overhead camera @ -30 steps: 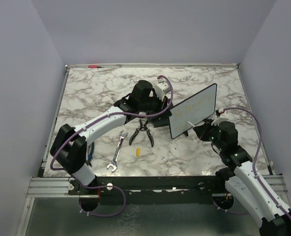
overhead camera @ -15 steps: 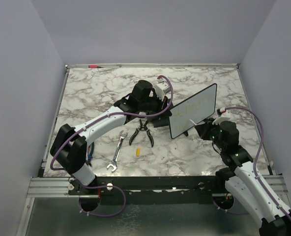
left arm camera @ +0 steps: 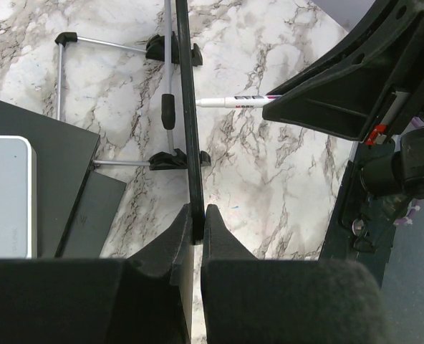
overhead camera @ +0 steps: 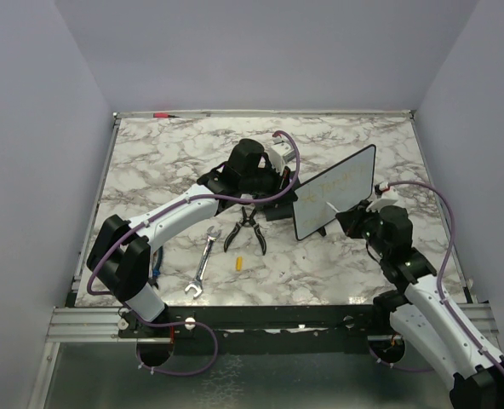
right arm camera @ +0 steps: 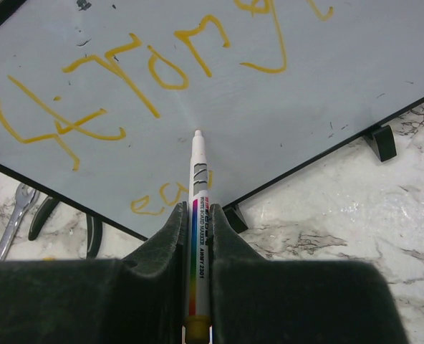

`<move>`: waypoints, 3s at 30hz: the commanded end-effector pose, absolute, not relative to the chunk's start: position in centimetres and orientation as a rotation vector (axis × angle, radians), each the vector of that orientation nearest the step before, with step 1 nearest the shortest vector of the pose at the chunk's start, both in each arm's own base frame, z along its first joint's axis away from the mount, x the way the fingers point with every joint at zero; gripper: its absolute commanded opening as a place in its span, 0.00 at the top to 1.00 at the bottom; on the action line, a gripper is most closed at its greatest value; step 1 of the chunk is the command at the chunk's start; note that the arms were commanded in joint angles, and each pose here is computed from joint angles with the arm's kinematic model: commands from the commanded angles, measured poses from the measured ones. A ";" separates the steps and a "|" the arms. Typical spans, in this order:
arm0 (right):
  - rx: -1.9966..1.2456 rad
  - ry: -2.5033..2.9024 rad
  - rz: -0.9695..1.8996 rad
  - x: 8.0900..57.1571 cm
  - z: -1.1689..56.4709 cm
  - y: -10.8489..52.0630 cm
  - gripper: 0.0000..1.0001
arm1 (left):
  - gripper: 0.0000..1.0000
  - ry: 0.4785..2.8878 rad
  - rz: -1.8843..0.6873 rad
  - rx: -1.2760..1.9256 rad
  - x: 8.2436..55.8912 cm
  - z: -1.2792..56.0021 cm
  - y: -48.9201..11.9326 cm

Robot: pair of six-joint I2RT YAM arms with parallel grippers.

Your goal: Write a sentence on the whiteboard

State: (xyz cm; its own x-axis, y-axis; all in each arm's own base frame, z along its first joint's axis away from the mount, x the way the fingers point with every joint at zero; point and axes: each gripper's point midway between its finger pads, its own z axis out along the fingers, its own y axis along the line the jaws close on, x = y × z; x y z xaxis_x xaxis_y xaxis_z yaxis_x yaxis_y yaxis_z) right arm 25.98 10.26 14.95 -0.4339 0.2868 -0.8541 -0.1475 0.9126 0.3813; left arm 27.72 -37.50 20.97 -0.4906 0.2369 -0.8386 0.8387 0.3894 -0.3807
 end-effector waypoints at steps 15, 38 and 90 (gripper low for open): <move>0.166 2.094 0.450 25.7 11.5 9.9 0.99 | 1.00 1.959 -1.153 0.974 26.3 20.7 -38.3; 0.165 2.009 0.465 26.3 13.8 9.9 0.99 | 1.00 1.956 -1.151 0.975 26.3 20.8 -38.3; 0.315 2.096 0.351 26.0 9.8 8.0 0.99 | 1.00 1.950 -1.152 0.973 26.2 21.1 -38.2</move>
